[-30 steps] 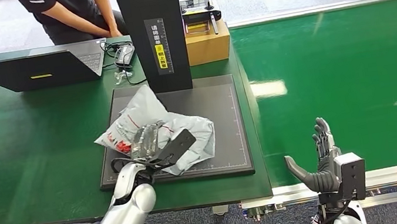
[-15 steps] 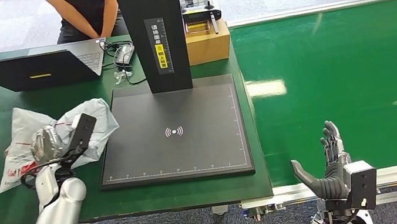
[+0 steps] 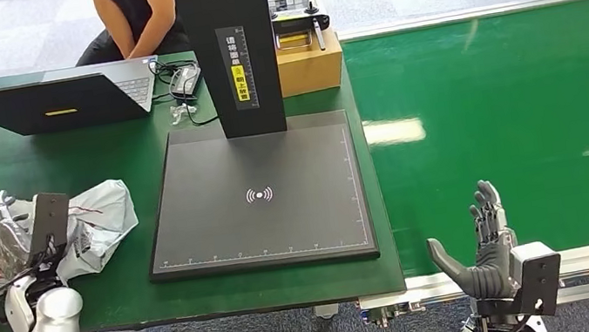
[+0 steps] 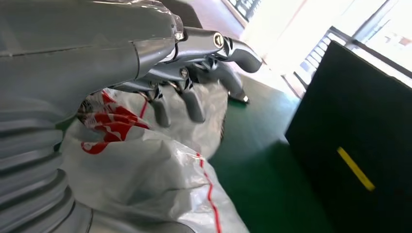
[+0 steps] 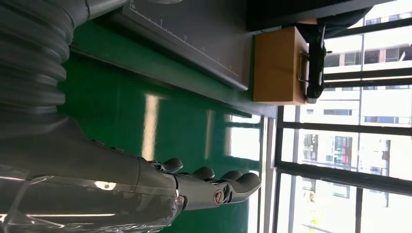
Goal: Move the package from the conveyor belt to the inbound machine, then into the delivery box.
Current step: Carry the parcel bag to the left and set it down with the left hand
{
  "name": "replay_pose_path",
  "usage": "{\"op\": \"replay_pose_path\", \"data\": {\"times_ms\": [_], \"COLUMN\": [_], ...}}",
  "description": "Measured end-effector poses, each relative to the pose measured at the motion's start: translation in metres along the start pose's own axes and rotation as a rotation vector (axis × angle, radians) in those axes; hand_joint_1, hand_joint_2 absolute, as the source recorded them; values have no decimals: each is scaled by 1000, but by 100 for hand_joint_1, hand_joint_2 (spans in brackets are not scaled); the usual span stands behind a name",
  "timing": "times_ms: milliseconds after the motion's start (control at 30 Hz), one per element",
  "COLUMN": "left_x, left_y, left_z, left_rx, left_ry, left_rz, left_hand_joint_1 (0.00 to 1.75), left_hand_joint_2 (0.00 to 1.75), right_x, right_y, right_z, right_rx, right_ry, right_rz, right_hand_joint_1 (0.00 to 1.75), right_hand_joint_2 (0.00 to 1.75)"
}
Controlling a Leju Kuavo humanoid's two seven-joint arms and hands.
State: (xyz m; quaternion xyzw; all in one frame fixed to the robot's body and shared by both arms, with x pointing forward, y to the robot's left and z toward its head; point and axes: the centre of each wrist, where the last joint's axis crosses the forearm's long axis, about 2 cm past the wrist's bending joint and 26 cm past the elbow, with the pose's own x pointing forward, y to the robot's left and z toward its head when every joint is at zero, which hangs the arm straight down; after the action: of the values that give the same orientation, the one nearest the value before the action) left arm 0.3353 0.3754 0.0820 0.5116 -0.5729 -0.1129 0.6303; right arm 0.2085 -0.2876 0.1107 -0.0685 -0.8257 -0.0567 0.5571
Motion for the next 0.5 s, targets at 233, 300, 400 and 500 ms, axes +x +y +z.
{"op": "replay_pose_path", "data": {"times_ms": [233, 300, 400, 500], "left_x": [15, 19, 24, 32], "left_y": [-7, -7, -6, -5], "left_z": [20, 29, 44, 60], "left_rx": [-79, -87, -92, -137], "left_ry": [-39, -59, -98, -138], "left_rz": [255, 341, 469, 679], "left_hand_joint_1": [0, 0, 0, 0], "left_hand_joint_2": [131, 44, 0, 44], "right_x": [3, 5, 8, 13], "right_y": [15, 18, 19, 18], "right_z": [-6, -9, -17, -25], "right_rx": [49, 53, 45, 48], "right_ry": [-24, -38, -69, -97], "right_rz": [-46, -47, -43, -41], "right_hand_joint_1": [0, 0, 0, 0], "right_hand_joint_2": [175, 175, 175, 175]}}
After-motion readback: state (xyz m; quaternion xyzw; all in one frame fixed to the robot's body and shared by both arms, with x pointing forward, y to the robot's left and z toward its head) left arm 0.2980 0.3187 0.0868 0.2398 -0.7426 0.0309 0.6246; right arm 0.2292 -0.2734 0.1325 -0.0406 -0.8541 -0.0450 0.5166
